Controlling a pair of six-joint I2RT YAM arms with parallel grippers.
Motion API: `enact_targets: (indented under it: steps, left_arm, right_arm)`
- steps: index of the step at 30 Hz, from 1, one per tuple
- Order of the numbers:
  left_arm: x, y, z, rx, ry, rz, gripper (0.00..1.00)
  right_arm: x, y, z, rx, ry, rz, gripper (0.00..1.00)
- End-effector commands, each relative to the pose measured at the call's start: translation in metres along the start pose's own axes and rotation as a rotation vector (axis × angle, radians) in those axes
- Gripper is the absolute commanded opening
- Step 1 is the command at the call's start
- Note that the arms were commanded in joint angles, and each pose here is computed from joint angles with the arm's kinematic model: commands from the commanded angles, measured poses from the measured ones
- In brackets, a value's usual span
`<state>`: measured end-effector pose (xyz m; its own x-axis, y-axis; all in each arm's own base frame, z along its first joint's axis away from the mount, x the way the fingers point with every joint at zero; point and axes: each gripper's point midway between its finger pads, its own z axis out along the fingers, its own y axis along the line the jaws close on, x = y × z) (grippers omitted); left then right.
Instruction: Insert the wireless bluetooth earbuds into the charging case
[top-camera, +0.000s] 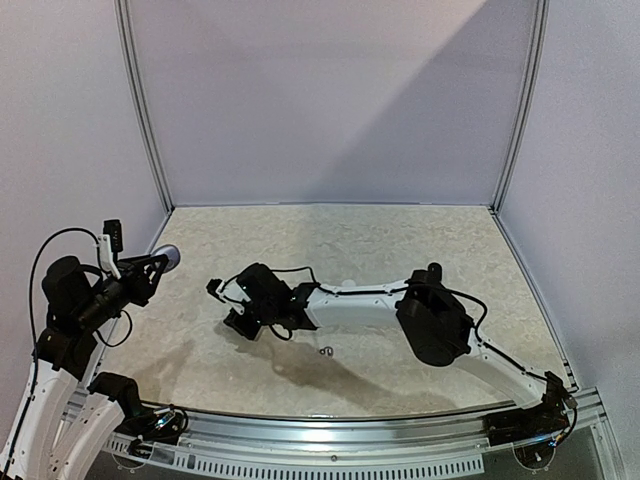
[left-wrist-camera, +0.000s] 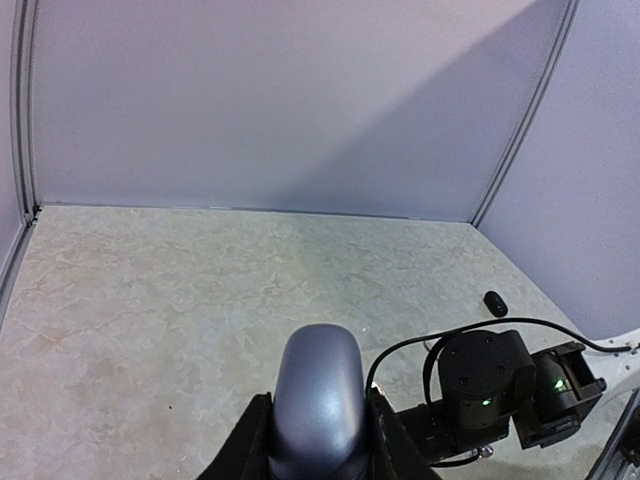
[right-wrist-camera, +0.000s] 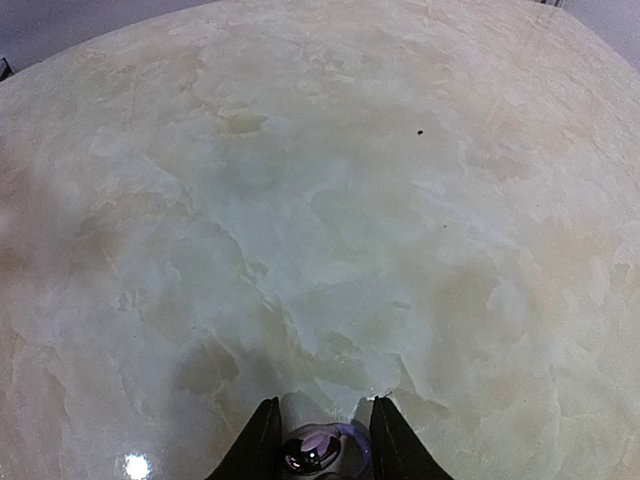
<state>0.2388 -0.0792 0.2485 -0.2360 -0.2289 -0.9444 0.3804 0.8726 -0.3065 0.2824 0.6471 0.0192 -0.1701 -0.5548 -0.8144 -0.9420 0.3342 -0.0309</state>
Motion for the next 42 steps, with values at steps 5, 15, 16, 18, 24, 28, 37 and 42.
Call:
enact_targets:
  steps: [5, 15, 16, 18, 24, 28, 37, 42]
  left_arm:
    - [0.001, 0.001, 0.001, 0.008, -0.005, -0.004, 0.0]
    - [0.003, -0.001, 0.002, 0.023, 0.003, -0.009, 0.0]
    - [0.002, -0.002, 0.002, 0.025, 0.002, -0.009, 0.0]
    - [0.003, -0.003, 0.002, 0.033, 0.004, -0.01, 0.0]
    - [0.002, -0.019, 0.003, 0.127, 0.006, -0.005, 0.0]
    - [0.003, -0.028, 0.003, 0.183, 0.014, -0.007, 0.0]
    - [0.006, -0.034, 0.004, 0.216, 0.025, -0.003, 0.0]
    - [0.01, -0.042, 0.004, 0.253, 0.049, 0.005, 0.0]
  right_arm:
    - [0.066, 0.012, -0.021, -0.049, 0.225, -0.072, 0.26]
    - [0.103, 0.005, -0.055, -0.018, 0.351, -0.099, 0.26]
    - [0.114, 0.006, -0.061, -0.016, 0.381, -0.1, 0.26]
    - [0.127, 0.004, -0.073, -0.01, 0.42, -0.097, 0.25]
    - [0.15, -0.002, -0.111, 0.052, 0.486, -0.054, 0.25]
    - [0.156, 0.001, -0.125, 0.056, 0.495, 0.009, 0.25]
    - [0.14, 0.0, -0.126, 0.08, 0.451, 0.114, 0.4]
    - [0.115, 0.003, -0.126, 0.057, 0.403, 0.13, 0.53]
